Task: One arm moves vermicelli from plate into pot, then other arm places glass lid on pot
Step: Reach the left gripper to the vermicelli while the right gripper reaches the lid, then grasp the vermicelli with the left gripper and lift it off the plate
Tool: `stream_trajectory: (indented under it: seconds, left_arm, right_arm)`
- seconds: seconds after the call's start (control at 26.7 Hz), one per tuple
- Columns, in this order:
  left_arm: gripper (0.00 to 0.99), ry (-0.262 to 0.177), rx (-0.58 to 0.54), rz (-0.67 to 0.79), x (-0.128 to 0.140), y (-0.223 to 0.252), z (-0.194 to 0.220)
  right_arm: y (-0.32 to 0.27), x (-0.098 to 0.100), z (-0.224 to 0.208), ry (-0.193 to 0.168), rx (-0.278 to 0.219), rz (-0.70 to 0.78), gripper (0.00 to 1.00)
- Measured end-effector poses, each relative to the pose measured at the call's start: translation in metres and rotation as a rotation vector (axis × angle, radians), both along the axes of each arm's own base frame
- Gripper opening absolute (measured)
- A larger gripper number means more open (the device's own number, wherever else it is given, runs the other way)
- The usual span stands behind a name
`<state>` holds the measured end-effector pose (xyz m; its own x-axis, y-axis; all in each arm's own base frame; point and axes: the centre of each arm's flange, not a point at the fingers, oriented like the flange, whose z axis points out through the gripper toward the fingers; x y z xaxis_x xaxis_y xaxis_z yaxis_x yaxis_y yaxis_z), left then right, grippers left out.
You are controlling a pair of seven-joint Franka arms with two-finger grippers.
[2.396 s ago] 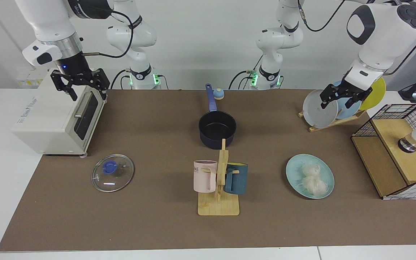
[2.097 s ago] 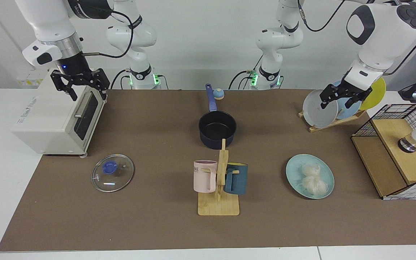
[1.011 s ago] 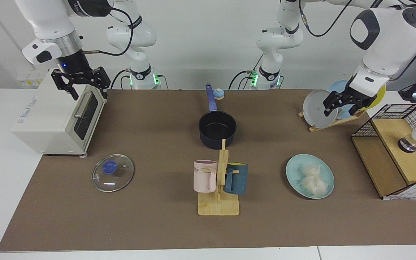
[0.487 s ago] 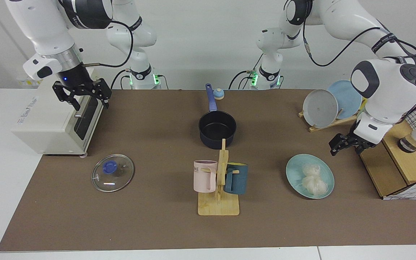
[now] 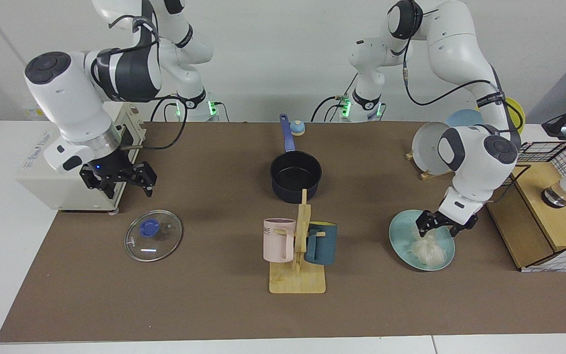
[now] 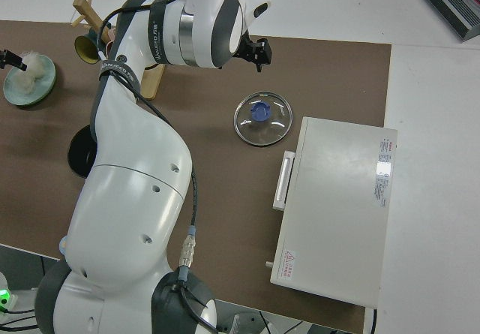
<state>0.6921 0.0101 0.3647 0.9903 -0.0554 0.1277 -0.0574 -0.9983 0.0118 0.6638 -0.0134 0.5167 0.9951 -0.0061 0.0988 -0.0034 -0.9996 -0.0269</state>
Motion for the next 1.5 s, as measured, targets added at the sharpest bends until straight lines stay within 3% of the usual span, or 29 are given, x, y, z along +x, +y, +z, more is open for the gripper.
stream_trajectory:
  seconds: [0.37, 0.49, 0.71, 0.82, 0.9, 0.94, 0.97, 1.05, 1.24, 1.5]
  left_arm:
    - [0.991, -0.035, 0.0, -0.014, -0.006, -0.003, -0.023]
    - [0.991, -0.04, 0.0, -0.016, -0.007, -0.003, -0.025]
    - [0.987, -0.057, -0.004, -0.025, -0.008, -0.008, -0.032]
    - [0.859, -0.06, -0.005, -0.027, -0.009, -0.01, -0.036]
    - [0.652, -0.06, -0.005, -0.027, -0.009, -0.01, -0.036]
    - [0.617, -0.06, -0.005, -0.028, -0.009, -0.01, -0.036]
    - [0.515, -0.061, -0.005, -0.028, -0.009, -0.01, -0.036]
    - [0.445, -0.062, -0.005, -0.028, -0.009, -0.01, -0.035]
    - [0.427, -0.063, -0.004, -0.029, -0.009, -0.01, -0.035]
    - [0.383, -0.071, -0.002, -0.032, -0.008, -0.009, -0.031]
  right_arm:
    - [0.012, 0.021, -0.101, 0.027, -0.014, 0.031, 1.0]
    - [0.008, 0.026, -0.129, 0.018, -0.021, 0.056, 1.0]
    - [-0.001, 0.021, -0.167, 0.05, -0.028, 0.111, 1.0]
    - [-0.006, 0.018, -0.177, 0.069, -0.03, 0.143, 1.0]
    - [-0.01, 0.016, -0.181, 0.077, -0.032, 0.153, 1.0]
    - [-0.012, 0.015, -0.183, 0.081, -0.033, 0.157, 1.0]
    - [-0.013, 0.014, -0.185, 0.086, -0.036, 0.162, 1.0]
    - [-0.013, 0.012, -0.189, 0.098, -0.058, 0.179, 1.0]
    - [-0.014, 0.009, -0.195, 0.118, -0.107, 0.212, 1.0]
    - [-0.014, 0.005, -0.2, 0.138, -0.109, 0.221, 1.0]
